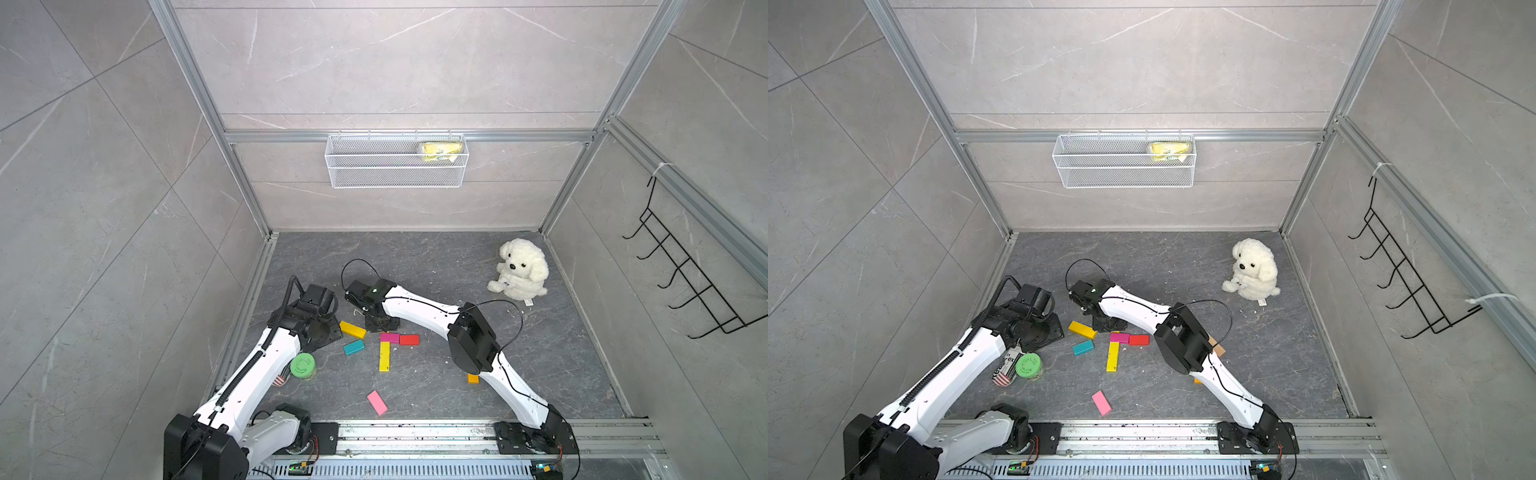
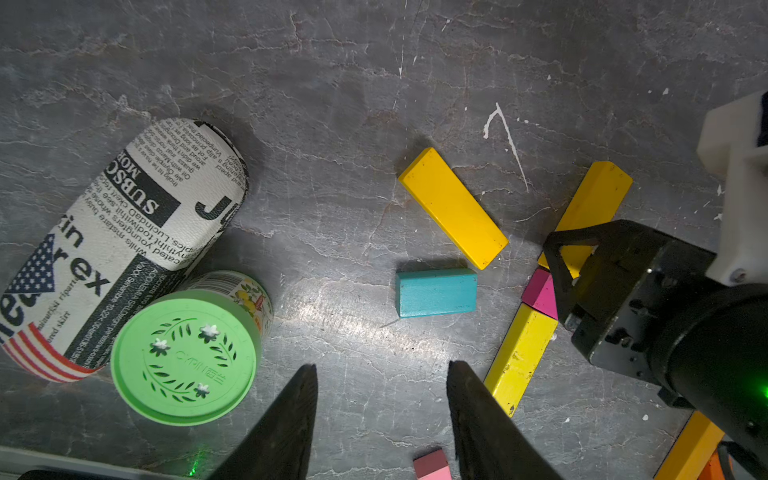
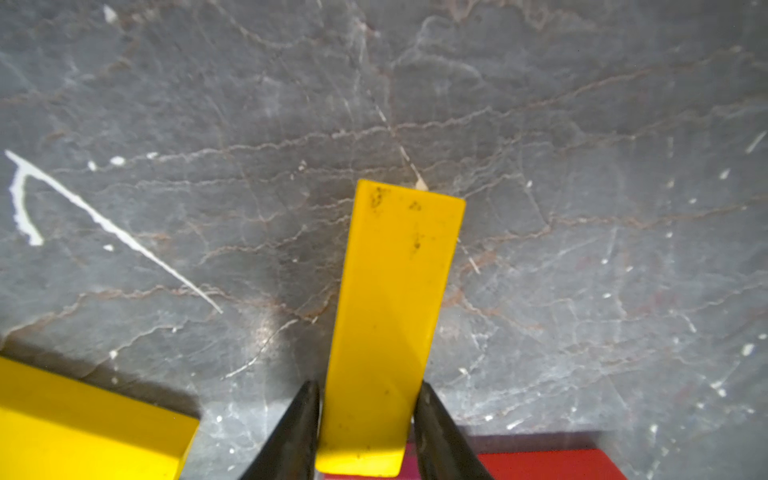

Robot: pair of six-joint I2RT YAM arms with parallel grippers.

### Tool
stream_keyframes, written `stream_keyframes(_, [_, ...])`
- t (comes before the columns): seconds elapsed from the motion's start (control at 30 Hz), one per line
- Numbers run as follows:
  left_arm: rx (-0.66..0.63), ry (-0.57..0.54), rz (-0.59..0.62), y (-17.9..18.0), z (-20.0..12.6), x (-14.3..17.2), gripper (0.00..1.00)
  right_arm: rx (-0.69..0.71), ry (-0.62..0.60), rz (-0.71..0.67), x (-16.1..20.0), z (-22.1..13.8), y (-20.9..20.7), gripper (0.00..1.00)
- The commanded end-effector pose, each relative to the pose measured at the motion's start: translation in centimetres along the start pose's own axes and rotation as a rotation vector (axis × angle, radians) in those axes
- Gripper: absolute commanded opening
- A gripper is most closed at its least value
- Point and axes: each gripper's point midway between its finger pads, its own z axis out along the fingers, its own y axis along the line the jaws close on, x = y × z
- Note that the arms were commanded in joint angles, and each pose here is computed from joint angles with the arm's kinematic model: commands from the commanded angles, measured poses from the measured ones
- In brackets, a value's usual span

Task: Assemble the letter h with building blocks
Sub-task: Adjust the building block at the center of the board.

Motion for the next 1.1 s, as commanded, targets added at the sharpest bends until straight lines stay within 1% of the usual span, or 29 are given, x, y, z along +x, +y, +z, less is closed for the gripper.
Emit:
stream_keyframes(0.0, [0.01, 0.018, 0.019, 0.0, 0.3, 0.3, 0.55, 0.036, -0.014, -0.041, -0.1, 0.5, -0.9, 0.4])
stream_keyframes(0.2, [0.007, 0.018, 0.02, -0.1, 0.4, 0.2, 0.55, -0.01, -0.01, -0.057, 0.3, 0.8, -0.3, 0.39])
stream_keyframes(0.63, [0.006, 0.016, 0.024, -0.2, 0.5, 0.0, 0.54, -0.006, 0.013, 0.002, 1.3, 0.6, -1.1, 0.37])
stream_keyframes(1.07, [0.005, 0.015, 0.031, -0.4, 0.6, -0.2, 0.54, -0.03, 0.039, 0.044, 2.0, 0.7, -0.9, 0.37])
